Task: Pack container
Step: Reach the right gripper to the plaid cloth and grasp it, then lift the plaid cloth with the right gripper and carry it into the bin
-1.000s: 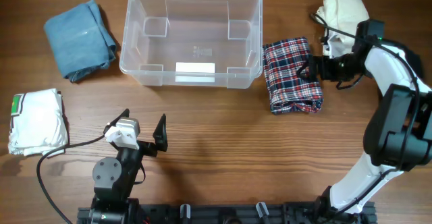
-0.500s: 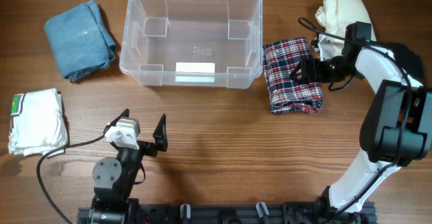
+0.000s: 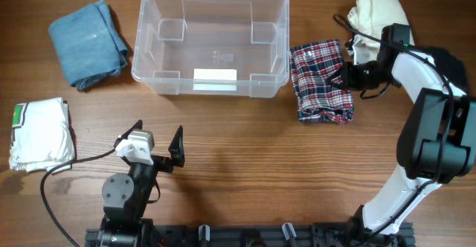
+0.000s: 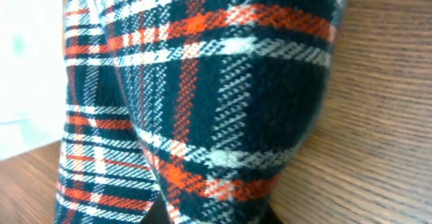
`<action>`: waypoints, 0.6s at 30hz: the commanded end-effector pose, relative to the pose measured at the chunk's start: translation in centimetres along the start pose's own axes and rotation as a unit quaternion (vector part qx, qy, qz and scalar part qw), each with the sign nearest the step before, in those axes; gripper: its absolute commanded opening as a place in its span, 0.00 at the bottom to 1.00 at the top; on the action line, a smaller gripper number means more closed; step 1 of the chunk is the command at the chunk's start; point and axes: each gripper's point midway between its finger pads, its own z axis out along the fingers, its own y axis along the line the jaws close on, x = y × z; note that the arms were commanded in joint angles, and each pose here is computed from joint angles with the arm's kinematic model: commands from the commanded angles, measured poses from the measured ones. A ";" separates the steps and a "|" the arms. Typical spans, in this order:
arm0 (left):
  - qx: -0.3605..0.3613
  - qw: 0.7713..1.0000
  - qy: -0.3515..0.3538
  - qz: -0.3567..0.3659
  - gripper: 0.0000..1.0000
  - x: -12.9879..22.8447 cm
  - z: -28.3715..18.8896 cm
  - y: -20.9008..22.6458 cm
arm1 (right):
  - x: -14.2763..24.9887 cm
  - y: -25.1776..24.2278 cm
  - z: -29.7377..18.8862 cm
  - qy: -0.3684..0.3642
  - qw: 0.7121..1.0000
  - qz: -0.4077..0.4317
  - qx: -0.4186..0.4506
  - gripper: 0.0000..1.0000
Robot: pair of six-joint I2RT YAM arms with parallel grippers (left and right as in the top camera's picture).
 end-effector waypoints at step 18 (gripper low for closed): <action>0.001 1.000 0.002 -0.001 1.00 0.3 0.0 0.0 | -10.0 8.9 -19.7 -0.259 0.963 0.033 -0.067 0.04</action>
